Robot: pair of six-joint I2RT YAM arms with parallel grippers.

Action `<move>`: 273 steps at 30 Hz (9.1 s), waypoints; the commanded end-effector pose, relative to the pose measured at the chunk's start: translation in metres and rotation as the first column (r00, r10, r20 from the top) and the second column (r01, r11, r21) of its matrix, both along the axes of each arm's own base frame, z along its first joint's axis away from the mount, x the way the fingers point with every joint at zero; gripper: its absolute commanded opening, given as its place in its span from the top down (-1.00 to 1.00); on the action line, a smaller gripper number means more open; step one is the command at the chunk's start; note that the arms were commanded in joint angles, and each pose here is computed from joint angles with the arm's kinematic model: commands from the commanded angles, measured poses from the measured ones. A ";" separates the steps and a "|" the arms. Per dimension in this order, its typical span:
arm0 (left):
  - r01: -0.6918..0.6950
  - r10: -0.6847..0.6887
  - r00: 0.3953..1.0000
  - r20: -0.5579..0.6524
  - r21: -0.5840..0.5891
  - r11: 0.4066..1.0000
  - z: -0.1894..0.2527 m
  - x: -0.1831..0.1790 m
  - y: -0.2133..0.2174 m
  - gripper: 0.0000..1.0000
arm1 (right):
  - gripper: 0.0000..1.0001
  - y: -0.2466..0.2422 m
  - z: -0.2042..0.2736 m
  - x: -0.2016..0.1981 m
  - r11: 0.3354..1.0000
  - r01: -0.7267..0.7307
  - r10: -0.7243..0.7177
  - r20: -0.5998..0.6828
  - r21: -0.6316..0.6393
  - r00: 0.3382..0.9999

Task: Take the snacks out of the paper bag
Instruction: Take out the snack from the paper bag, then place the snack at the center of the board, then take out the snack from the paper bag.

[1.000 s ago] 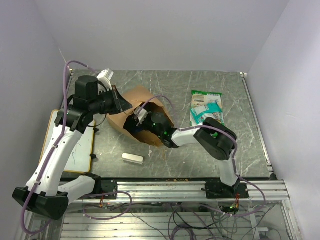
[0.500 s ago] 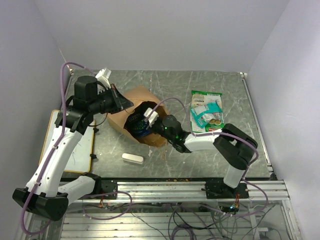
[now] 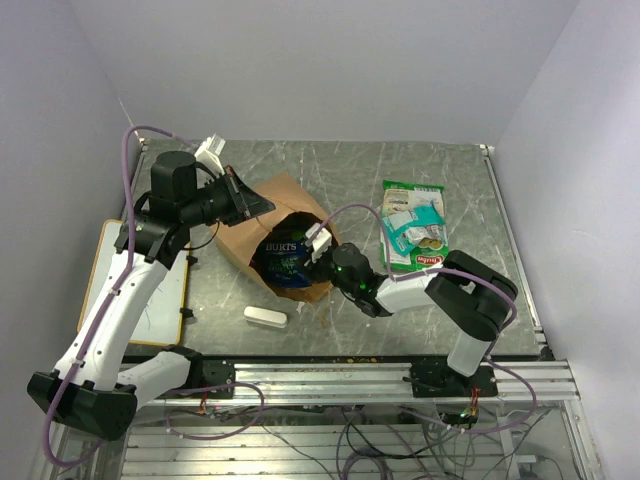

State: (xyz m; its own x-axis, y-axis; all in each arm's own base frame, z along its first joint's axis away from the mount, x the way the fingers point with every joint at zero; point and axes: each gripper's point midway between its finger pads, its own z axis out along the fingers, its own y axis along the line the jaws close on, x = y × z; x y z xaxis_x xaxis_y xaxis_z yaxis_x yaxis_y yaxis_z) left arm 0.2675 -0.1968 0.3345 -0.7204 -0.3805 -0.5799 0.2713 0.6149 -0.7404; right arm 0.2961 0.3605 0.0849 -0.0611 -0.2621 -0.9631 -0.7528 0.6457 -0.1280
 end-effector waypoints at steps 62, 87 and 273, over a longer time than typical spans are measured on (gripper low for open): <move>0.112 -0.112 0.993 -0.025 -0.005 0.994 -0.002 -0.017 -0.009 0.86 | -0.26 0.044 -0.005 -0.014 0.850 -0.361 0.516 0.468 -0.383 0.718; -0.073 0.073 0.997 -0.009 0.021 0.997 0.007 0.001 0.010 0.86 | 1.00 0.014 0.051 -0.049 0.865 -0.421 0.487 0.247 -0.274 0.838; -0.039 0.044 0.998 -0.036 0.153 0.987 -0.007 0.001 0.023 0.86 | 1.00 0.045 0.027 0.025 0.791 -0.397 0.560 0.291 -0.465 0.775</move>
